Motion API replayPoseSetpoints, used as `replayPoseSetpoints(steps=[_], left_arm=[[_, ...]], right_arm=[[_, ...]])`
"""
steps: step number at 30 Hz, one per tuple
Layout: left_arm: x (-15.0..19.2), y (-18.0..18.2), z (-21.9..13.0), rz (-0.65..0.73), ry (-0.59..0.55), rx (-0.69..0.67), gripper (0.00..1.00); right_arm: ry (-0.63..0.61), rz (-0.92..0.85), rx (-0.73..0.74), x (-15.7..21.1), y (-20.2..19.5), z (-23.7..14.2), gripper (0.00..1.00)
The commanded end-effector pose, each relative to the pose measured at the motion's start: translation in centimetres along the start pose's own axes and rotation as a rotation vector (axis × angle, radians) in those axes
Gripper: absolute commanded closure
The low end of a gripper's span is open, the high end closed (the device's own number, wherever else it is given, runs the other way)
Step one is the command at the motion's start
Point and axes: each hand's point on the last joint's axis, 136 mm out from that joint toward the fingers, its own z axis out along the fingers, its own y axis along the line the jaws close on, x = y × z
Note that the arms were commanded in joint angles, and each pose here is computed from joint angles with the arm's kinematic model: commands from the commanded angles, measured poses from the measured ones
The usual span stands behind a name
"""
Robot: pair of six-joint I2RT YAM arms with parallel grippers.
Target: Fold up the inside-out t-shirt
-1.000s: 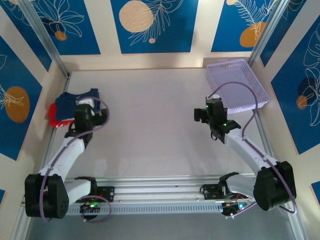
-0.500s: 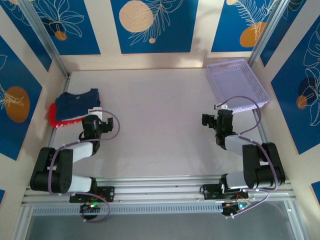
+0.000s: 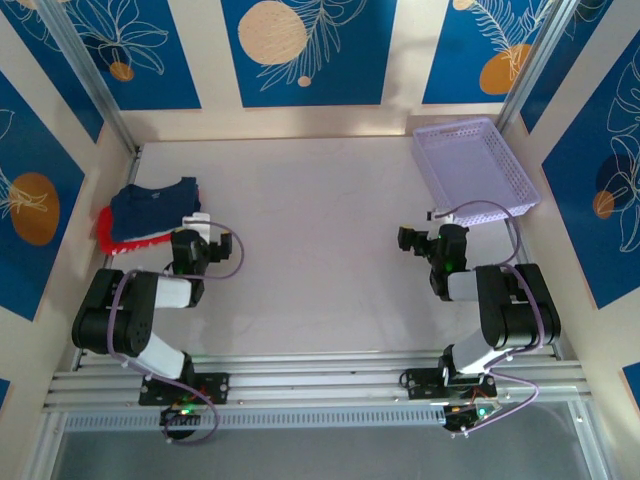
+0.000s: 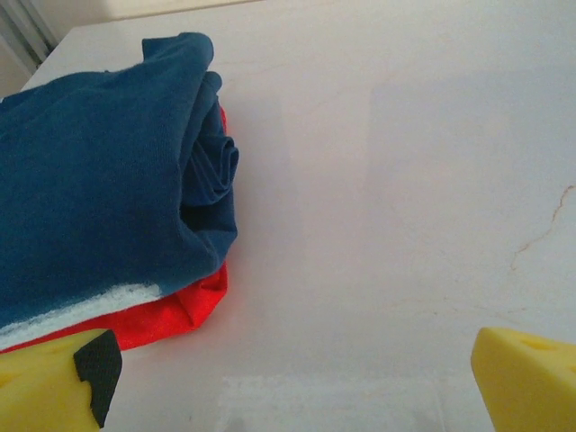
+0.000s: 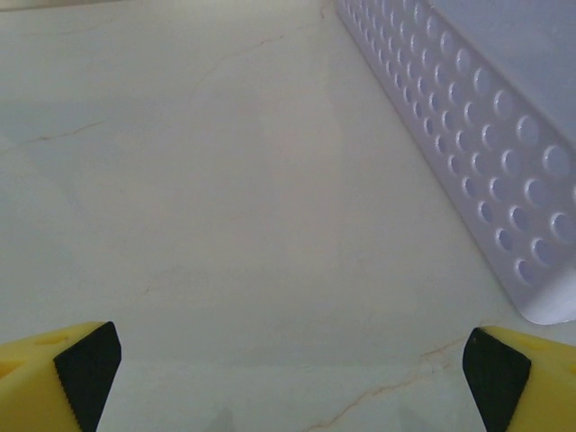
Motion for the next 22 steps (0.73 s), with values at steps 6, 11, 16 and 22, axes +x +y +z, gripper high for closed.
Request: replayPoseSetpoints(steps=[6,11,16,22], left_arm=[[-1.32,-0.05,-0.04,-0.007,-0.049,0.014,0.0],[-1.27,-0.06,-0.05,-0.007,-0.048,0.014,0.0],[-1.35,-0.05,-0.04,-0.008,-0.05,0.014,0.0],[-1.34,-0.05,-0.04,-0.007,-0.049,0.014,0.0]], right_arm=[[-0.071,0.01,-0.024,-2.3,0.39,0.03,0.01],[-0.071,0.009,-0.024,-2.29,0.38,0.06,0.01],[-0.071,0.009,-0.025,-2.33,0.41,0.07,0.01],[-0.068,0.01,-0.025,-2.25,0.43,0.07,0.01]])
